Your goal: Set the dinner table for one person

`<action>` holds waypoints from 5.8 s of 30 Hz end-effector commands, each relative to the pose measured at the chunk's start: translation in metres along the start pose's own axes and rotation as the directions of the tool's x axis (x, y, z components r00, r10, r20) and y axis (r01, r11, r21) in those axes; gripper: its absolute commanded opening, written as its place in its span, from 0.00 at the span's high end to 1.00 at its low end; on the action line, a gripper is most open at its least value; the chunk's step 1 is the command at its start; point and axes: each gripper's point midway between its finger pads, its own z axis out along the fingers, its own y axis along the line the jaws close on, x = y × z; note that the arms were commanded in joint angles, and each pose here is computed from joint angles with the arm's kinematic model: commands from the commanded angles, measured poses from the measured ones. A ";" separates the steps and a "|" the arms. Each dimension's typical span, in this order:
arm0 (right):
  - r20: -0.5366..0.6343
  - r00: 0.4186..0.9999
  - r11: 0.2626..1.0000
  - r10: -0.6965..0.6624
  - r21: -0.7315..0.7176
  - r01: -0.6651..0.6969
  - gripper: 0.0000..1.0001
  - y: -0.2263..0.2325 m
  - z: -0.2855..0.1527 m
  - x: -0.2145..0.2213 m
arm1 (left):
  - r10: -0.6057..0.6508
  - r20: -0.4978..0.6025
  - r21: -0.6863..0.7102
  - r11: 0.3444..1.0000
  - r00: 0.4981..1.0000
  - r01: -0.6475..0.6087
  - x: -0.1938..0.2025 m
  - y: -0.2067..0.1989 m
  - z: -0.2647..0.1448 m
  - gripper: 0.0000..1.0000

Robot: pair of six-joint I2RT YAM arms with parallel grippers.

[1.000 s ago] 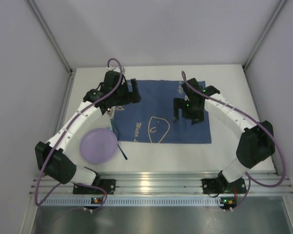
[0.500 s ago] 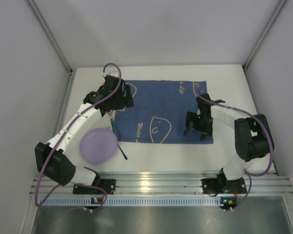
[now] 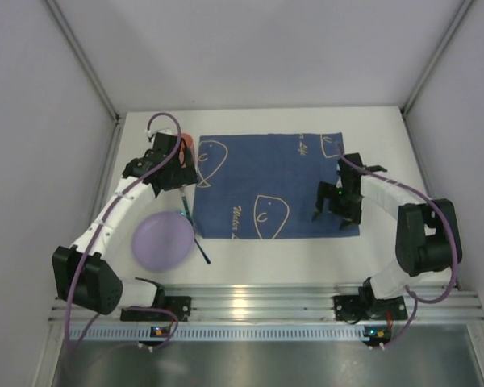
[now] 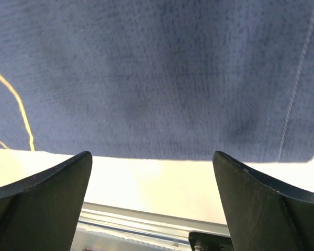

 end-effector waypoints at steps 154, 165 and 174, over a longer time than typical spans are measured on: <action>0.281 0.959 0.996 -0.025 -0.075 0.047 0.00 0.034 -0.130 -0.029 | -0.164 0.001 0.214 0.964 0.987 0.160 -0.162 -0.036 0.123 1.00; 0.351 0.921 0.918 -0.169 -0.284 0.277 0.00 0.171 -0.185 -0.093 | 0.211 0.101 0.358 0.904 0.972 -0.233 -0.102 -0.194 0.034 1.00; 0.326 0.935 0.923 -0.141 -0.299 0.243 0.00 0.189 -0.168 -0.104 | 0.326 0.126 0.450 0.823 0.937 -0.347 -0.045 -0.269 -0.013 1.00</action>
